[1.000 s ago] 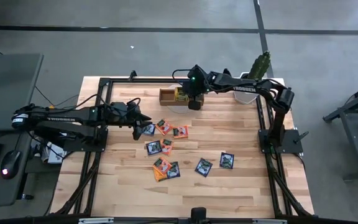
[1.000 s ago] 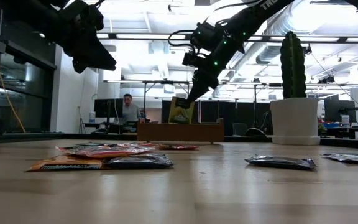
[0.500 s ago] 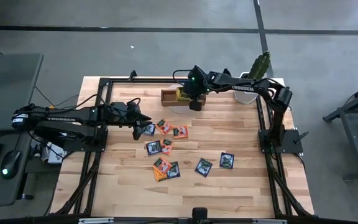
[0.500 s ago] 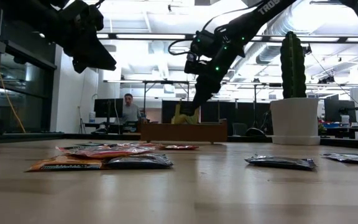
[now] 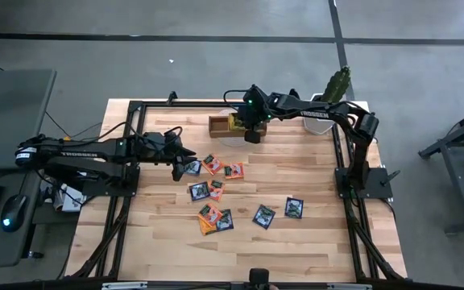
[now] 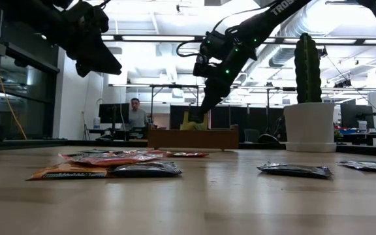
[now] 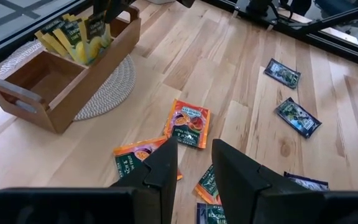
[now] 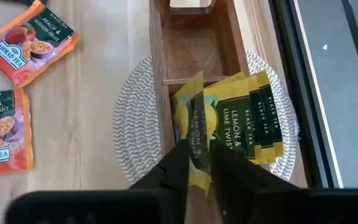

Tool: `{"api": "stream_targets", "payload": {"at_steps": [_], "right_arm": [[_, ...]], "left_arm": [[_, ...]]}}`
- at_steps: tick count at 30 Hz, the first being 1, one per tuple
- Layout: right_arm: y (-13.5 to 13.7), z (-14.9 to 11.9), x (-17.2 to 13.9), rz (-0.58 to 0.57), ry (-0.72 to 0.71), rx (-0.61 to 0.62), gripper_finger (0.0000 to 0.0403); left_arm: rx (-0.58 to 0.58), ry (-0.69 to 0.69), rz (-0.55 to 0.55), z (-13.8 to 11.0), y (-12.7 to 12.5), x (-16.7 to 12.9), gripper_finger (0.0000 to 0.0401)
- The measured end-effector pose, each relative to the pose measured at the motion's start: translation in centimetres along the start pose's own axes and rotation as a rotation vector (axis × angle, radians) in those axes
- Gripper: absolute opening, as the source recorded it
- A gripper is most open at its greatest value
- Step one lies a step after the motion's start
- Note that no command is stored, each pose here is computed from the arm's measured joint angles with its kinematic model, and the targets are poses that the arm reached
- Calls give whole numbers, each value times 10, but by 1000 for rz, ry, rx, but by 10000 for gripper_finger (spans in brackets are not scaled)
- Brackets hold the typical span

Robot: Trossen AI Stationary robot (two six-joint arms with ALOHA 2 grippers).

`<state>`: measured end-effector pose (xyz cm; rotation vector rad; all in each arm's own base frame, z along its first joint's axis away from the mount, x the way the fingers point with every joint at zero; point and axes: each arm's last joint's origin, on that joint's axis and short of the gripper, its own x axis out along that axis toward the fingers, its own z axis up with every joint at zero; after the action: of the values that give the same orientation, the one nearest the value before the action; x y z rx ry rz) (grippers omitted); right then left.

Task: Pick & Place Tea
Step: Put the yellow tea bag in the middle compartment of the organizer, then put the purple tea bag in the left compartment of the organizer

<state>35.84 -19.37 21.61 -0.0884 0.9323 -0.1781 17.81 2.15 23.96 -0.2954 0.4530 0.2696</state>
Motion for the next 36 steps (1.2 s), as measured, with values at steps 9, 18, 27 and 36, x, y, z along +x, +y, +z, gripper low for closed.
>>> {"api": "stream_targets", "payload": {"at_steps": [9, 18, 27, 36], "right_arm": [[1, 4, -9, -12, -22, 16, 164], [13, 25, -58, 31, -172, 148, 151], [79, 51, -51, 210, -242, 119, 12], [132, 56, 6, 258, -231, 190, 2]], "left_arm": [[-34, 27, 56, -4, 3, 0, 99], [-154, 214, 158, -23, 9, -1, 99], [-268, 384, 295, -41, 16, -1, 99], [-229, 494, 348, -66, 23, -2, 99]]}}
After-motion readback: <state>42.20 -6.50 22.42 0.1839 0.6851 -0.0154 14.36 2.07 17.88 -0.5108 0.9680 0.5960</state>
